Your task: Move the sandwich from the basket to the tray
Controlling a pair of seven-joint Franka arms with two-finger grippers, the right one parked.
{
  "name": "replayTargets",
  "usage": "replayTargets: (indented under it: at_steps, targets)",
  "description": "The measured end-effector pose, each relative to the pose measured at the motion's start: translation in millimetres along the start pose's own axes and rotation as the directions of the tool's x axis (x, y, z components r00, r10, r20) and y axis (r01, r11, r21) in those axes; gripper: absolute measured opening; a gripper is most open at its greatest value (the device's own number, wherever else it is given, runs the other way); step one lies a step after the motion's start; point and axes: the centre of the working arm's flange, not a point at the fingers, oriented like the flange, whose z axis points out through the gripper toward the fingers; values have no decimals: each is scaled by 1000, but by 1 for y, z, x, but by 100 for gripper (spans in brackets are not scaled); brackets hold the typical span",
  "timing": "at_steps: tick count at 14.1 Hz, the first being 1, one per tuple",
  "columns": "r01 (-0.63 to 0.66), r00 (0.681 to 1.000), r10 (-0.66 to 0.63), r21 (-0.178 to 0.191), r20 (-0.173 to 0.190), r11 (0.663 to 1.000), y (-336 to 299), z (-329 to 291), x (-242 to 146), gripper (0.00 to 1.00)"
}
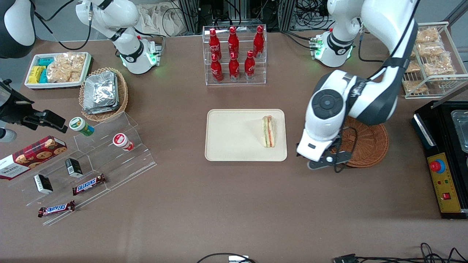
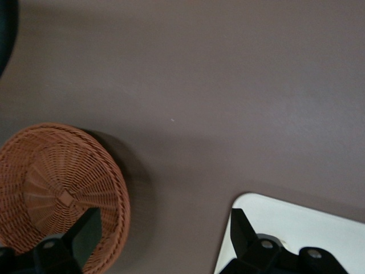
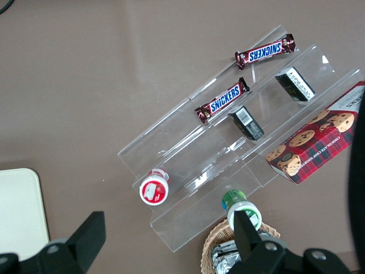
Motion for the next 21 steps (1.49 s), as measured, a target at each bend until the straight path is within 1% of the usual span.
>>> replayTargets:
  at_steps: [1, 2, 4, 5, 7, 8, 10, 13, 14, 16, 18, 20, 21]
  targets:
    - [5, 1000, -5, -3, -1, 1000, -12, -3, 7, 100]
    - [-1, 1000, 1, -15, 3, 1000, -23, -6, 14, 100]
    - [-12, 1000, 13, -51, 13, 999, -52, -18, 27, 100]
    - [-19, 1000, 19, -58, 14, 998, -66, -26, 32, 100]
    - [-35, 999, 36, -54, 19, 998, -88, -37, 36, 100]
    - [-43, 999, 45, -60, 22, 997, -98, -41, 38, 100]
    - [-60, 998, 62, -85, 21, 995, -116, -50, 43, 100]
    - [-93, 995, 96, -103, 23, 990, -161, -68, 51, 100]
    - [-112, 993, 116, -114, 27, 987, -178, -77, 51, 100]
    - [-147, 988, 151, -140, 21, 979, -210, -98, 48, 100]
    - [-188, 981, 194, -156, 23, 970, -233, -127, 34, 100]
    - [-197, 979, 204, -166, 21, 966, -245, -156, 15, 100]
    - [-197, 979, 203, -179, 17, 964, -248, -169, 6, 100]
